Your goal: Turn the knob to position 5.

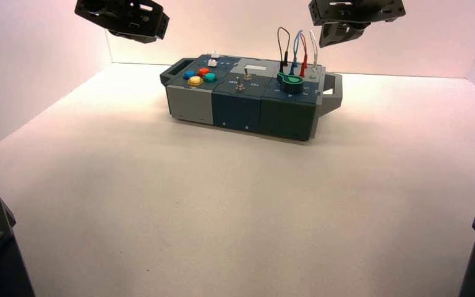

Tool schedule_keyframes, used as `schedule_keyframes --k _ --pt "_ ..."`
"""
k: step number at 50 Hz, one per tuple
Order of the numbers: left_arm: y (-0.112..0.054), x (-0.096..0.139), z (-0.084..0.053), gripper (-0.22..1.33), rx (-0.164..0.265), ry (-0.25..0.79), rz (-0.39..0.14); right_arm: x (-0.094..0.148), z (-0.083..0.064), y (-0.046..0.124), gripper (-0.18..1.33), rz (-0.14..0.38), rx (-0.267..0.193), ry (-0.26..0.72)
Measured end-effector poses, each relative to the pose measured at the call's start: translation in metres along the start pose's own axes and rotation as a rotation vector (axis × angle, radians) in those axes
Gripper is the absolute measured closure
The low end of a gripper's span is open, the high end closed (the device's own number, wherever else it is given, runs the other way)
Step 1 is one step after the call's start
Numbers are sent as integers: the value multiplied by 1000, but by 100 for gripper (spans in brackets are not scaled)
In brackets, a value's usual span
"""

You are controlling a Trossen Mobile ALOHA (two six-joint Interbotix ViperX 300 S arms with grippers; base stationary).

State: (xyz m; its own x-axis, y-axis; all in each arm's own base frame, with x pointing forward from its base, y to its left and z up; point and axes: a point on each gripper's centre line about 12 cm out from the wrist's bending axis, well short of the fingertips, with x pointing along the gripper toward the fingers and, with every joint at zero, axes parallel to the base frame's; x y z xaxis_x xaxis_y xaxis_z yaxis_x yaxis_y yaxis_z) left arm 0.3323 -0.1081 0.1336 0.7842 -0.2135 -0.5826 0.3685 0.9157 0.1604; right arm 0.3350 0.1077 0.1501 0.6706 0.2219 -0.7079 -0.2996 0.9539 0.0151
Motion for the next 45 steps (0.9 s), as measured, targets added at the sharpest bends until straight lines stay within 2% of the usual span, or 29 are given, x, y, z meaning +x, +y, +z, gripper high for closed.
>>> schedule_keyframes --k 17,26,37,45 --pt "0 0 0 128 -1 0 0 8 -7 2 129 3 11 29" --pt "0 0 0 128 -1 -1 1 22 -13 3 129 6 8 57" --pt "0 0 0 128 -1 -1 1 31 -1 19 128 35 -20 41" --pt "0 0 0 128 0 0 0 41 0 29 128 52 -40 61"
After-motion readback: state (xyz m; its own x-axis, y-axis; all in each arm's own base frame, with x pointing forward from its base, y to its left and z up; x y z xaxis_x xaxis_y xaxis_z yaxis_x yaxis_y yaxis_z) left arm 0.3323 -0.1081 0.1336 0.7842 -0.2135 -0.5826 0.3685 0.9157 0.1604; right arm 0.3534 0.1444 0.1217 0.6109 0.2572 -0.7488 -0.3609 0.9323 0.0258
